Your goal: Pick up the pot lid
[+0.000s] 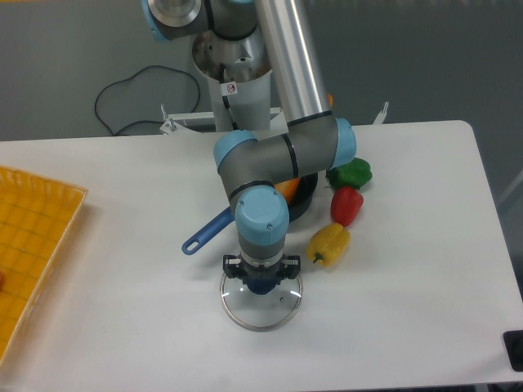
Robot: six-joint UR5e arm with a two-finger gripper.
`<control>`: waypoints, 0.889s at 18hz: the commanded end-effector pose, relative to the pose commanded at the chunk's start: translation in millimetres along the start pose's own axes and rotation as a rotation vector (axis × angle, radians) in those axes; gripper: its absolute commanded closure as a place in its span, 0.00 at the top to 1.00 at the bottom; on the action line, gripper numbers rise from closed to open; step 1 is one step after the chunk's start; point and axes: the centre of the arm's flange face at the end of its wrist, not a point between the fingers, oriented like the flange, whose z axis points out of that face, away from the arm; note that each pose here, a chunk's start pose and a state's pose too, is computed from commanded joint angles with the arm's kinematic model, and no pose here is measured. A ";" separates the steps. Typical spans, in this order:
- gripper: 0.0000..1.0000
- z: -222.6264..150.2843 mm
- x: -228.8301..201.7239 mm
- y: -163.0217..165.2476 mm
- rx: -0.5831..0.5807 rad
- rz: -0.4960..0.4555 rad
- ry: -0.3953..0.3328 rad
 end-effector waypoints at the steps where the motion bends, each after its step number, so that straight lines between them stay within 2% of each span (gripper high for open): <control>1: 0.50 -1.8 0.1 0.3 0.001 0.002 0.000; 9: 0.47 -17.8 -0.2 2.3 0.014 0.013 -0.008; 16: 0.46 -59.6 -12.0 9.6 0.003 0.037 -0.001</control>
